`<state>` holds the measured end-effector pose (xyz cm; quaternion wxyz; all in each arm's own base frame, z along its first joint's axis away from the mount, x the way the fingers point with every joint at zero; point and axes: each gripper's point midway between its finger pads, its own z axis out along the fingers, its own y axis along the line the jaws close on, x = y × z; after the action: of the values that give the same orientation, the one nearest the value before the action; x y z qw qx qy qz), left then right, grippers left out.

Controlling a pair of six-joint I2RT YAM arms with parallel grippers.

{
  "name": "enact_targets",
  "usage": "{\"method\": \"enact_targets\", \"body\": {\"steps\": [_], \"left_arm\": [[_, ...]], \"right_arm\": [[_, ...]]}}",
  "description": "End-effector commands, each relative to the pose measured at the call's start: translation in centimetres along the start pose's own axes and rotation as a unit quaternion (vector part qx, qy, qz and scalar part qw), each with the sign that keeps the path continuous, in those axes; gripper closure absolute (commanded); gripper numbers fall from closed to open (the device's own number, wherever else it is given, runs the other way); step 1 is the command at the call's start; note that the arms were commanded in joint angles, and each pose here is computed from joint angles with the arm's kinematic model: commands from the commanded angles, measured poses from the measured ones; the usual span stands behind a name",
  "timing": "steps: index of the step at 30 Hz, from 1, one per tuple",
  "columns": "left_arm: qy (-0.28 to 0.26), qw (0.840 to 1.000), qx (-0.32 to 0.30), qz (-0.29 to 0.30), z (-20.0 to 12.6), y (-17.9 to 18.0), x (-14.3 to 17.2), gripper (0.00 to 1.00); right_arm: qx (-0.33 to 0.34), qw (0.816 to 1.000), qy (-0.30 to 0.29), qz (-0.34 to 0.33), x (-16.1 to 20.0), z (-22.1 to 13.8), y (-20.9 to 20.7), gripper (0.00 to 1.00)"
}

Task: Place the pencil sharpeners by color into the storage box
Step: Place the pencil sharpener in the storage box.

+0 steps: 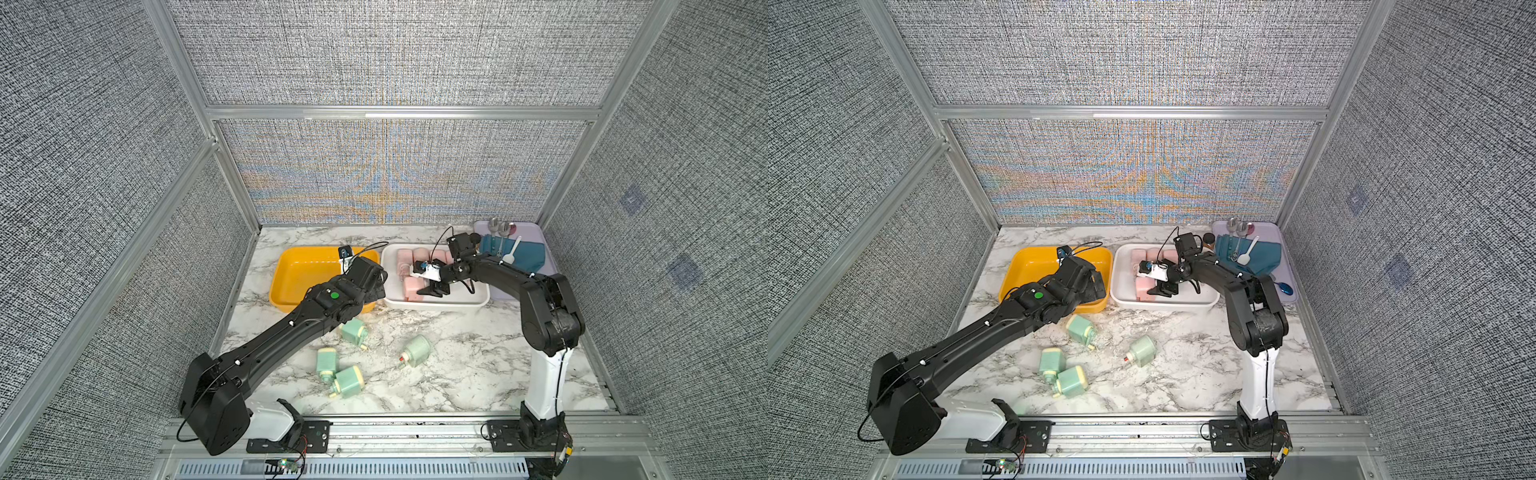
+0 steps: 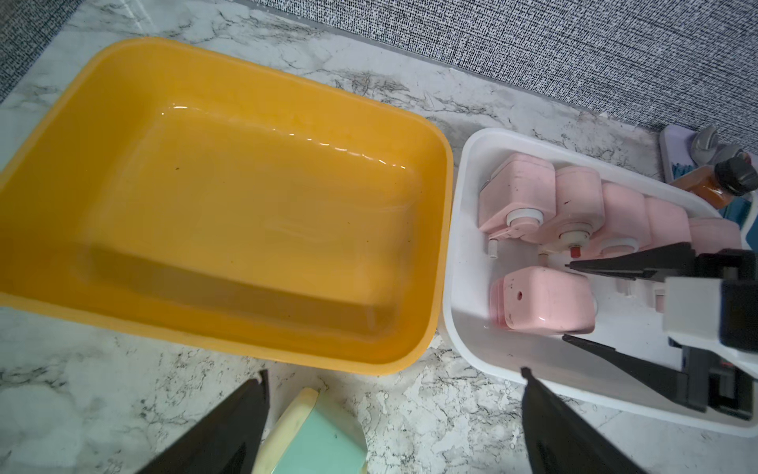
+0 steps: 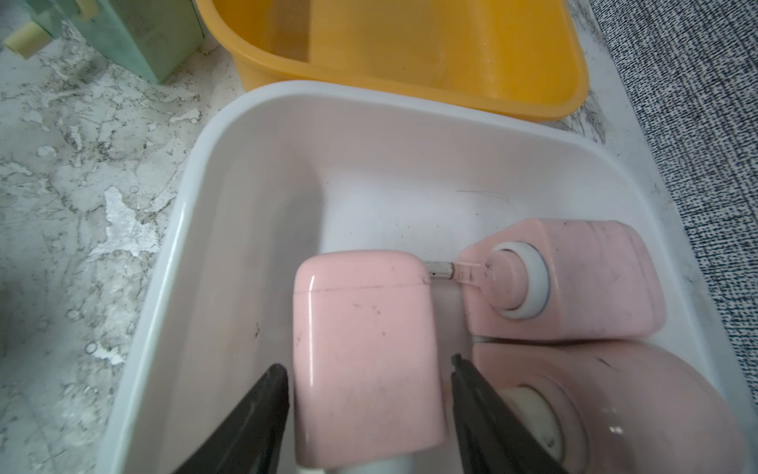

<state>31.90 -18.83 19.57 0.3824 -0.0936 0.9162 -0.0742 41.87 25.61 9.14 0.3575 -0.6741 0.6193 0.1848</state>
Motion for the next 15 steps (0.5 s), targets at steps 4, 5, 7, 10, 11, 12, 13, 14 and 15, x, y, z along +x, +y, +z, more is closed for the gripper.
{"method": "enact_targets", "body": {"steps": [4,5,7,10,11,12,13,14,15], "left_arm": [[0.014,0.999,-0.021,-0.026,0.1,1.3,0.8,0.0],[0.017,0.999,-0.023,-0.027,0.2,1.4,0.9,0.0],[0.025,0.999,-0.025,-0.03,0.2,1.5,1.2,0.0],[0.035,0.998,-0.037,-0.039,0.2,2.1,1.8,0.0],[0.038,0.998,-0.041,-0.041,0.1,2.3,2.0,0.0],[0.041,0.997,-0.044,-0.042,0.2,2.5,2.2,0.0],[0.043,0.997,-0.047,-0.043,0.2,2.7,2.4,0.0],[0.045,0.997,-0.049,-0.044,0.2,2.8,2.6,0.0],[0.046,0.997,-0.049,-0.046,0.2,2.9,2.7,0.0]], "right_arm": [[-0.012,1.0,0.006,0.017,0.2,-0.1,0.7,0.37],[-0.013,1.0,0.007,0.02,0.3,-0.1,0.8,0.37],[-0.009,1.0,0.01,0.024,0.3,-0.3,0.7,0.37],[0.002,1.0,0.009,0.028,0.2,-0.5,0.7,0.37],[0.002,1.0,0.008,0.029,0.3,-0.5,0.8,0.37],[0.001,1.0,0.008,0.03,0.2,-0.5,1.0,0.37],[-0.001,0.999,0.008,0.033,0.3,-0.5,1.1,0.37],[-0.004,0.999,0.009,0.036,0.4,-0.5,1.3,0.37],[-0.006,0.999,0.01,0.04,0.5,-0.4,1.4,0.37]]}}
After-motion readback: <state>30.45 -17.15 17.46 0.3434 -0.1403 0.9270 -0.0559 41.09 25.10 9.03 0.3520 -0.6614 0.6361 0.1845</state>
